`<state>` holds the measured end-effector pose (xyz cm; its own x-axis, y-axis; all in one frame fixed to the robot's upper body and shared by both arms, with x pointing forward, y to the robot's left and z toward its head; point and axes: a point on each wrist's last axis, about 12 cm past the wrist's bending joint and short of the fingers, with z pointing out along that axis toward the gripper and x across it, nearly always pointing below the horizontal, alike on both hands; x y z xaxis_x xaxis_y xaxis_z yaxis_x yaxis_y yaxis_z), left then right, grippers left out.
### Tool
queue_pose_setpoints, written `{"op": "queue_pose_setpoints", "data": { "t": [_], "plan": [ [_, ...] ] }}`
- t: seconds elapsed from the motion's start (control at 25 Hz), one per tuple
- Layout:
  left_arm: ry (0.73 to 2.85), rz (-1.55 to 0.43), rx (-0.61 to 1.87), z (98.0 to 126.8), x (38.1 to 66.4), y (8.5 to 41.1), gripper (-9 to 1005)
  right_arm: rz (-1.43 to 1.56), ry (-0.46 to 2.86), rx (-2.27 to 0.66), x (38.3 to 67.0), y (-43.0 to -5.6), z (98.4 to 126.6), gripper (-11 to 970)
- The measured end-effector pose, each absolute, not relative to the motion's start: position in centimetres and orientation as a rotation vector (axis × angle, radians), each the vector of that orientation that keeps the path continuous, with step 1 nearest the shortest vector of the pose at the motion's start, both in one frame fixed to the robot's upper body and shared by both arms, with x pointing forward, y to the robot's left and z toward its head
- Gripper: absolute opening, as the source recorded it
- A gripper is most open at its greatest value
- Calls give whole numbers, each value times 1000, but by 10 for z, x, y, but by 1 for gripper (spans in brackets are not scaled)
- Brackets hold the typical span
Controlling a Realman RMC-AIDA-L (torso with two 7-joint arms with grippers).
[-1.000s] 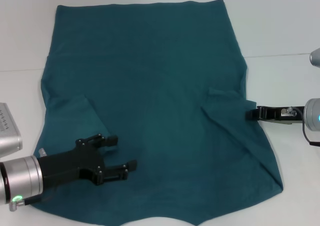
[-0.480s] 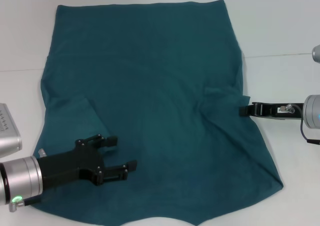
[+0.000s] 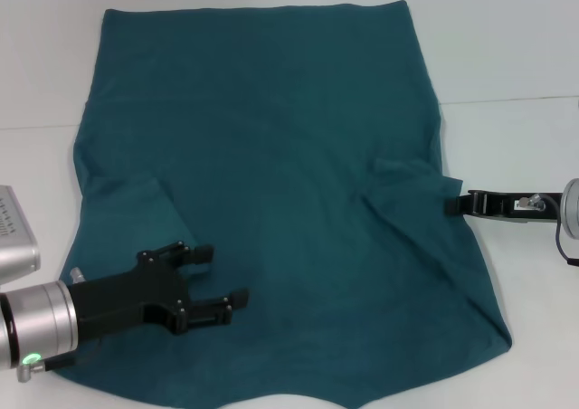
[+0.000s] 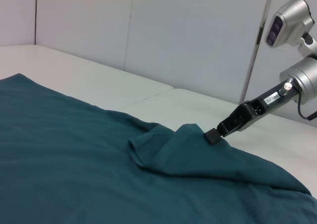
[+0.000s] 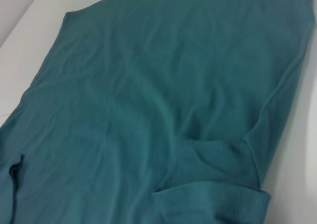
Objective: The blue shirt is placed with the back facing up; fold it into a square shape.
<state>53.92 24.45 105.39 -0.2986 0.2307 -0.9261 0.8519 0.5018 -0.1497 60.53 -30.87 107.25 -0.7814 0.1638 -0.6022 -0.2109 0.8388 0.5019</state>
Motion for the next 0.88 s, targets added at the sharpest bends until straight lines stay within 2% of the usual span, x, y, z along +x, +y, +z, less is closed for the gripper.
{"op": "queue_pose_setpoints", "data": {
  "t": [0.72, 0.88],
  "plan": [
    [1803, -831, 906, 1053, 537, 244, 890, 711, 2359, -18, 605, -309, 1068, 128],
    [1804, -831, 906, 1053, 537, 244, 891, 713, 2359, -26, 604, -309, 1068, 88]
  ]
}}
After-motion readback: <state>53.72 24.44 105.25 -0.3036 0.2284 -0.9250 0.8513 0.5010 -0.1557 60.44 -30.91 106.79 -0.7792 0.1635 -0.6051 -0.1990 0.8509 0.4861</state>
